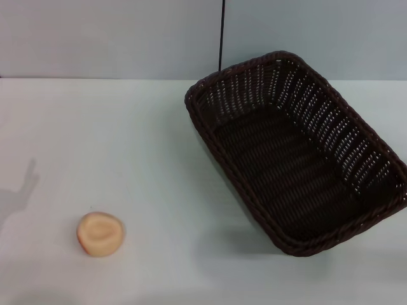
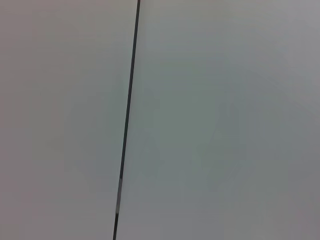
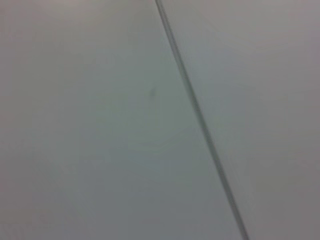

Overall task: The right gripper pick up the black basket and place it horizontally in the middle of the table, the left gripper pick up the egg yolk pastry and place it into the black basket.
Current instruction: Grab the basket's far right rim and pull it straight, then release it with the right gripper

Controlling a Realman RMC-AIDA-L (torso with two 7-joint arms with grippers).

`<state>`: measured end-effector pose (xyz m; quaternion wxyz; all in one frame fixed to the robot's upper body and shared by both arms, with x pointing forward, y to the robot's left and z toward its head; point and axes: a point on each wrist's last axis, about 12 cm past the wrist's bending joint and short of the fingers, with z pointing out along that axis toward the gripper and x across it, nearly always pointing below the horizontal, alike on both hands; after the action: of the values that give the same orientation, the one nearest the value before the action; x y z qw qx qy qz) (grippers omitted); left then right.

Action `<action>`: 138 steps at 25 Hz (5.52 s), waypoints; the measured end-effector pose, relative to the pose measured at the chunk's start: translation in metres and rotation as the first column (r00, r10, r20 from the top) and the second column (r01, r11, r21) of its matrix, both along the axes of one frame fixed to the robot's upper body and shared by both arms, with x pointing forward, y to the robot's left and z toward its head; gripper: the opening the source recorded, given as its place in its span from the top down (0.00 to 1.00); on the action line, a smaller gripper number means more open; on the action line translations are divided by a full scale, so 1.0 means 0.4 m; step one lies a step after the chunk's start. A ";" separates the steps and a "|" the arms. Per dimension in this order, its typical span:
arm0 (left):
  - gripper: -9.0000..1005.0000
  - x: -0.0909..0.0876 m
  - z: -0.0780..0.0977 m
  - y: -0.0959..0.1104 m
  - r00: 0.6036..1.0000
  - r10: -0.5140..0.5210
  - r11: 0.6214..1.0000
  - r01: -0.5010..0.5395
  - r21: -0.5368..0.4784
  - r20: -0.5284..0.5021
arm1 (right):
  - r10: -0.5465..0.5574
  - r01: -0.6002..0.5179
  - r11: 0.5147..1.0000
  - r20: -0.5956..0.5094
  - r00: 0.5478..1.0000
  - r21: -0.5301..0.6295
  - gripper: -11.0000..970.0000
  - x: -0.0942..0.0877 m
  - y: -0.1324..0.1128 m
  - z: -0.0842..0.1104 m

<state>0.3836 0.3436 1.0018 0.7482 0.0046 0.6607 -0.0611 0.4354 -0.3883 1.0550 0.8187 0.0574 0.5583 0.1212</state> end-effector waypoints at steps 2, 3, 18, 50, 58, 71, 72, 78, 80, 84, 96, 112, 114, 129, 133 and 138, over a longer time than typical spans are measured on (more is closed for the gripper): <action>0.16 0.007 0.004 0.001 1.000 0.001 1.000 -0.001 -0.007 0.010 | 0.082 -0.082 0.997 -0.038 0.996 -0.009 0.34 0.008 -0.025 0.020; 0.16 0.007 0.004 0.001 1.000 0.001 1.000 -0.001 -0.007 0.010 | 0.123 -0.124 0.992 -0.057 0.991 -0.021 0.34 0.011 -0.041 0.036; 0.16 -0.005 -0.002 0.010 1.000 -0.002 1.000 0.002 0.006 -0.013 | 0.428 -0.496 0.857 -0.728 0.535 0.140 0.34 0.195 -0.129 0.381; 0.16 -0.035 -0.012 0.010 0.999 0.010 1.000 -0.010 0.003 -0.040 | 0.294 -0.667 0.712 -0.956 0.002 0.218 0.39 0.470 0.292 0.236; 0.16 -0.043 -0.014 0.011 0.999 0.016 1.000 -0.016 0.003 -0.044 | 0.291 -0.675 0.708 -0.957 0.010 0.209 0.43 0.470 0.303 0.224; 0.16 -0.044 -0.013 0.011 0.999 0.020 1.000 -0.020 -0.003 -0.038 | 0.285 -0.767 0.634 -0.952 0.112 0.100 0.85 0.466 0.305 0.259; 0.16 -0.044 -0.013 0.011 0.999 0.020 1.000 -0.020 -0.003 -0.038 | 0.289 -0.799 0.597 -0.948 0.131 0.072 0.85 0.464 0.312 0.272; 0.16 -0.067 -0.007 0.013 1.000 0.023 1.000 -0.023 -0.006 -0.016 | 0.289 -0.928 0.357 -0.931 0.221 -0.109 0.85 0.462 0.369 0.321; 0.16 -0.078 -0.004 0.013 1.000 0.023 1.000 -0.023 -0.008 -0.002 | 0.277 -0.948 0.264 -0.928 0.248 -0.175 0.85 0.465 0.392 0.327; 0.16 -0.100 0.001 0.012 1.000 0.025 1.000 -0.025 -0.011 0.018 | 0.266 -0.955 0.078 -0.917 0.297 -0.287 0.85 0.477 0.437 0.341; 0.16 -0.123 0.007 0.006 0.999 0.009 1.000 -0.008 -0.016 0.037 | 0.338 -0.913 -0.148 -0.887 0.315 -0.380 0.84 0.482 0.502 0.341; 0.16 -0.124 0.007 -0.003 0.999 0.003 1.000 -0.002 -0.030 0.044 | 0.297 -0.893 -0.197 -0.893 0.339 -0.405 0.84 0.481 0.555 0.268; 0.16 -0.124 0.007 -0.004 0.999 0.002 1.000 0.000 -0.030 0.044 | 0.318 -0.895 -0.182 -0.886 0.338 -0.407 0.84 0.481 0.560 0.263; 0.17 -0.135 0.005 -0.004 0.999 -0.007 1.000 0.008 -0.030 0.035 | 0.308 -0.874 -0.229 -0.883 0.354 -0.430 0.83 0.480 0.595 0.245; 0.17 -0.138 0.005 -0.002 0.999 -0.007 0.999 0.008 -0.034 0.034 | 0.325 -0.870 -0.226 -0.876 0.357 -0.439 0.67 0.477 0.600 0.245; 0.17 -0.144 0.011 0.003 0.999 -0.016 0.999 0.018 -0.034 0.047 | 0.406 -0.851 -0.185 -0.827 0.389 -0.491 0.48 0.468 0.595 0.265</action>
<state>0.3262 0.3449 1.0063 0.7628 -0.0014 0.6418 -0.0787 0.6228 -0.1504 1.1611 0.3587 -0.6971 0.5978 0.1675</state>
